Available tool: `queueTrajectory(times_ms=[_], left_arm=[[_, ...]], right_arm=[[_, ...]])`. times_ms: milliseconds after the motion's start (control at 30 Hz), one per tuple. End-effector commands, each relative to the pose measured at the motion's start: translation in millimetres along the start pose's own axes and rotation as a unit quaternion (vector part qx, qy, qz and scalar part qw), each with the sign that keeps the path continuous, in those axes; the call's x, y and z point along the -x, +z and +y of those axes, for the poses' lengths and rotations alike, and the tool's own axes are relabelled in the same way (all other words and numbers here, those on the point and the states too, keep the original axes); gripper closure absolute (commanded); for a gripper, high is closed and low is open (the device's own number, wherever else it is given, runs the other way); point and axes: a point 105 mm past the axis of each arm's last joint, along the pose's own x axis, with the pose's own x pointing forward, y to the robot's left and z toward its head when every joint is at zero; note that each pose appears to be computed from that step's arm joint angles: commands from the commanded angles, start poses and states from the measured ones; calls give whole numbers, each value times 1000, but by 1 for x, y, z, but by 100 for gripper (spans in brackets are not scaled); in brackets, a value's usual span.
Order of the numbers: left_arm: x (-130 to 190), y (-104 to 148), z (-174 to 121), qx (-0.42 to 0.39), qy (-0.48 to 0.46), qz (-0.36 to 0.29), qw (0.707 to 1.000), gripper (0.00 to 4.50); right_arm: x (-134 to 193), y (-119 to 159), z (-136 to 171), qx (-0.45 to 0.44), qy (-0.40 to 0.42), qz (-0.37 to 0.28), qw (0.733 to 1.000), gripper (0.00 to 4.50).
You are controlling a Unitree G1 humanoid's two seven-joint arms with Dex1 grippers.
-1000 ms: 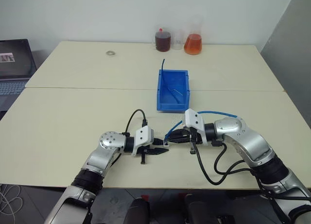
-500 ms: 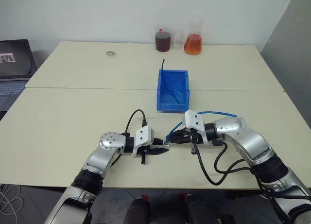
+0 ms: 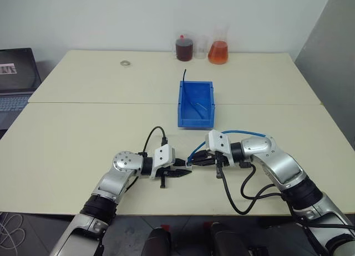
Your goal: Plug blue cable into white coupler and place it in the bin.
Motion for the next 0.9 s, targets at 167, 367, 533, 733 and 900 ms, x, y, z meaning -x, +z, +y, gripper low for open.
queueTrajectory(times_ms=[167,367,533,733,900], left_arm=[[10,9,3,-3,9,-6,1000,337],[36,34,13,4,56,-27,998,201],[67,60,14,54,121,-47,990,91],[83,97,36,83,245,-111,959,2],[78,107,48,88,321,-139,933,2]], right_arm=[[1,-45,-5,-68,-30,57,996,446],[20,-5,-28,-88,-95,-11,992,446],[44,57,-64,-131,-169,-97,972,446],[68,95,-124,-209,-241,-153,936,446],[63,78,-162,-239,-287,-100,922,446]])
